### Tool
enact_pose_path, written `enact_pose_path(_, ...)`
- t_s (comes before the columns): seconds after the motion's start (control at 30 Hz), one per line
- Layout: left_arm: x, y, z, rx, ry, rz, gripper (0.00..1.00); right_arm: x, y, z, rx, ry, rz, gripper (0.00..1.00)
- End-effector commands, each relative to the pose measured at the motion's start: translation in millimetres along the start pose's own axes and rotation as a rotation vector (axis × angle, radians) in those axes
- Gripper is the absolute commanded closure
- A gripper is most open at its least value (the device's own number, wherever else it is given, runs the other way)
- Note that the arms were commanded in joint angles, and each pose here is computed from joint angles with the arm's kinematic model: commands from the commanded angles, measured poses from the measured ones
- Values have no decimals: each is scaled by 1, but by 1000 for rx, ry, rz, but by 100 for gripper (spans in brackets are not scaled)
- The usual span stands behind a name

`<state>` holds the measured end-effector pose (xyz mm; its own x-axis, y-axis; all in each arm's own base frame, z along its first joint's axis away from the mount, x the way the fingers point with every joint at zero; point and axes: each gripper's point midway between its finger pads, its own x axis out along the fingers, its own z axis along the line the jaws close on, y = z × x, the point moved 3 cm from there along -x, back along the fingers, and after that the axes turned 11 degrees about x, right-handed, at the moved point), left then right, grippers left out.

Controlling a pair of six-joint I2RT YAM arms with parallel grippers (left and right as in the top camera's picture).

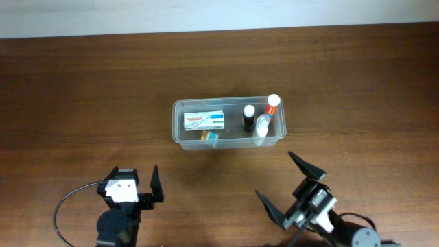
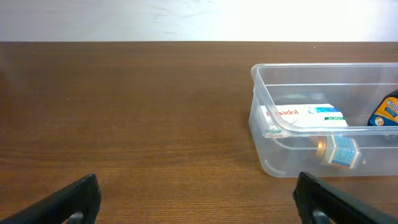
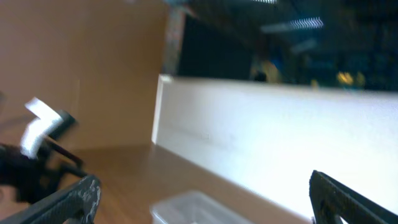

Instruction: Pack container

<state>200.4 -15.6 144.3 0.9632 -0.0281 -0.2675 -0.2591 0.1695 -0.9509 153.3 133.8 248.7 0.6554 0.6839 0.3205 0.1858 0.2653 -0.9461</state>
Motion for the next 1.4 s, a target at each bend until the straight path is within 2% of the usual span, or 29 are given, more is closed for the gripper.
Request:
enact_pose_path(0.0, 0, 0, 0, 16, 4, -7, 0, -3, 4, -17, 25, 81, 0, 2)
enact_pose_path(0.23, 0, 0, 0, 16, 4, -6, 0, -15, 6, -60, -28, 287, 22, 2)
enact_pose_path(0.57, 0, 0, 0, 16, 4, -6, 0, -50, 70, -105, 74, 554, 315, 2)
enact_pose_path(0.8, 0, 0, 0, 16, 4, -6, 0, -58, 66, -117, 59, 627, 300, 2)
enact_pose_path(1.37, 0, 0, 0, 16, 4, -7, 0, -63, 64, -124, 53, 668, 293, 2)
